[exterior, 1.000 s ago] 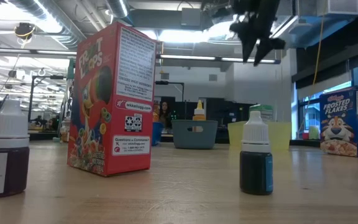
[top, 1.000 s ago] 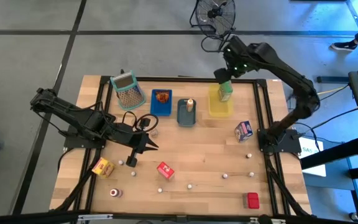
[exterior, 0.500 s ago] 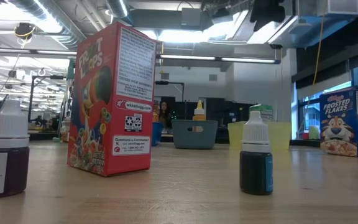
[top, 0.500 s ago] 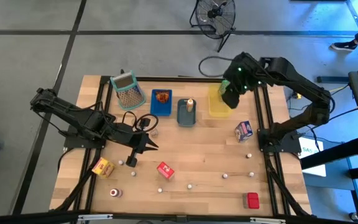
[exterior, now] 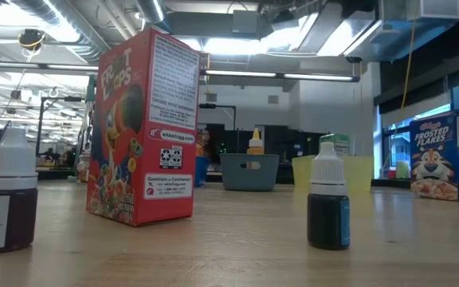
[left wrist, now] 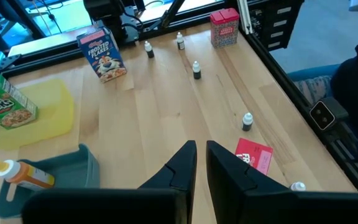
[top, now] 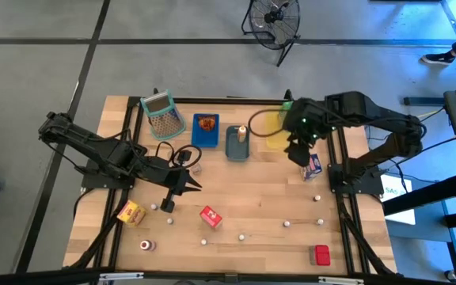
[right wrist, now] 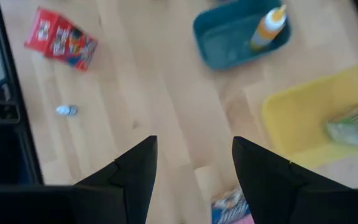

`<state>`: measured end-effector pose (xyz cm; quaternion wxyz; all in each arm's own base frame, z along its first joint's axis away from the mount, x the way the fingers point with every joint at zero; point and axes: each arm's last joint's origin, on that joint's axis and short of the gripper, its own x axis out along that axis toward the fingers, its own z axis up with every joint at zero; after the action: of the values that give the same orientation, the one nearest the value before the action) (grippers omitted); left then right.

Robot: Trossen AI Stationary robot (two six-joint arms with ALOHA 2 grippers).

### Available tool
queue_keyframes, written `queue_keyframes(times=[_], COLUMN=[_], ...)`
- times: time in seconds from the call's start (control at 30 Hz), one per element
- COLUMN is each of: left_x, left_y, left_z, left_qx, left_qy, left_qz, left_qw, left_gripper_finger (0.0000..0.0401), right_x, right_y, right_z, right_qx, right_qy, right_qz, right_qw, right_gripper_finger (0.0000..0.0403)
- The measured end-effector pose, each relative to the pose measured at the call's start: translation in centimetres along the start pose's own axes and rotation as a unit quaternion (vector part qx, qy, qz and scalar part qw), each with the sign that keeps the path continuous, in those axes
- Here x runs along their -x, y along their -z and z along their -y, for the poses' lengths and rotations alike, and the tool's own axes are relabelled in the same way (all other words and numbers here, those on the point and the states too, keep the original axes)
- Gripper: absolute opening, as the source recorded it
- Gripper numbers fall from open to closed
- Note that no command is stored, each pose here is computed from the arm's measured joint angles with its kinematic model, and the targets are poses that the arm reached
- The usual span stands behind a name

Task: Pick & Place Kitchen Items
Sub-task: Put the big red food coloring bottle into the dark green bin

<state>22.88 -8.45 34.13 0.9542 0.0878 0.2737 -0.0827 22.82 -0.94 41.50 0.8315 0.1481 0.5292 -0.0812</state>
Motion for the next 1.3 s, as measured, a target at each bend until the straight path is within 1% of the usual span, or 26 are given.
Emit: queue_keyframes(times=[0.17, 0.3, 0.37, 0.53, 0.67, 0.73, 0.83, 0.93, 1.03, 1.17, 1.3], left_x=[0.0, 0.0, 0.0, 0.0, 0.0, 0.0, 0.0, 0.0, 0.0, 0.1, 0.1], left_y=[0.0, 0.0, 0.0, 0.0, 0.0, 0.0, 0.0, 0.2, 0.3, 0.5, 0.5], left_z=[0.0, 0.0, 0.0, 0.0, 0.0, 0.0, 0.0, 0.2, 0.4, 0.6, 0.6], left_qx=[-0.001, -0.001, -0.001, -0.004, -0.017, -0.004, 0.033, 0.056, 0.093, 0.097, 0.106], left_qy=[0.000, -0.003, -0.004, -0.004, -0.004, -0.004, -0.002, 0.030, 0.067, 0.102, 0.095], left_qz=[0.000, 0.000, 0.000, 0.000, 0.000, 0.000, 0.000, -0.013, -0.021, -0.033, -0.036], left_qw=[1.000, 1.000, 1.000, 1.000, 1.000, 1.000, 0.999, 0.998, 0.993, 0.990, 0.989], left_gripper_finger=[0.0031, 0.0031, 0.0031, 0.0031, 0.0031, 0.0031, 0.0031, 0.0031, 0.0031, 0.0031, 0.0031], right_x=[0.0, -0.2, -0.4, -0.9, -1.3, -1.3, -1.5, -1.6, -1.7, -1.7, -1.7], right_y=[0.5, 0.2, 0.0, 0.6, 0.7, 0.7, 0.5, 0.3, 0.3, 0.3, 0.3], right_z=[-1.0, -1.3, -1.3, -1.9, -2.6, -2.8, -3.0, -3.1, -3.1, -3.1, -3.1], right_qx=[0.016, 0.047, 0.051, 0.063, 0.076, 0.080, 0.083, 0.083, 0.083, 0.083, 0.083], right_qy=[-0.007, -0.004, -0.005, -0.012, -0.012, -0.014, -0.017, -0.019, -0.018, -0.018, -0.018], right_qz=[-0.012, 0.002, 0.003, -0.045, -0.051, -0.047, -0.041, -0.035, -0.037, -0.036, -0.036], right_qw=[1.000, 0.999, 0.999, 0.997, 0.996, 0.996, 0.996, 0.996, 0.996, 0.996, 0.996], right_gripper_finger=[0.0211, 0.0211, 0.0211, 0.0211, 0.0211, 0.0211, 0.0211, 0.0211, 0.0211, 0.0211, 0.0211])
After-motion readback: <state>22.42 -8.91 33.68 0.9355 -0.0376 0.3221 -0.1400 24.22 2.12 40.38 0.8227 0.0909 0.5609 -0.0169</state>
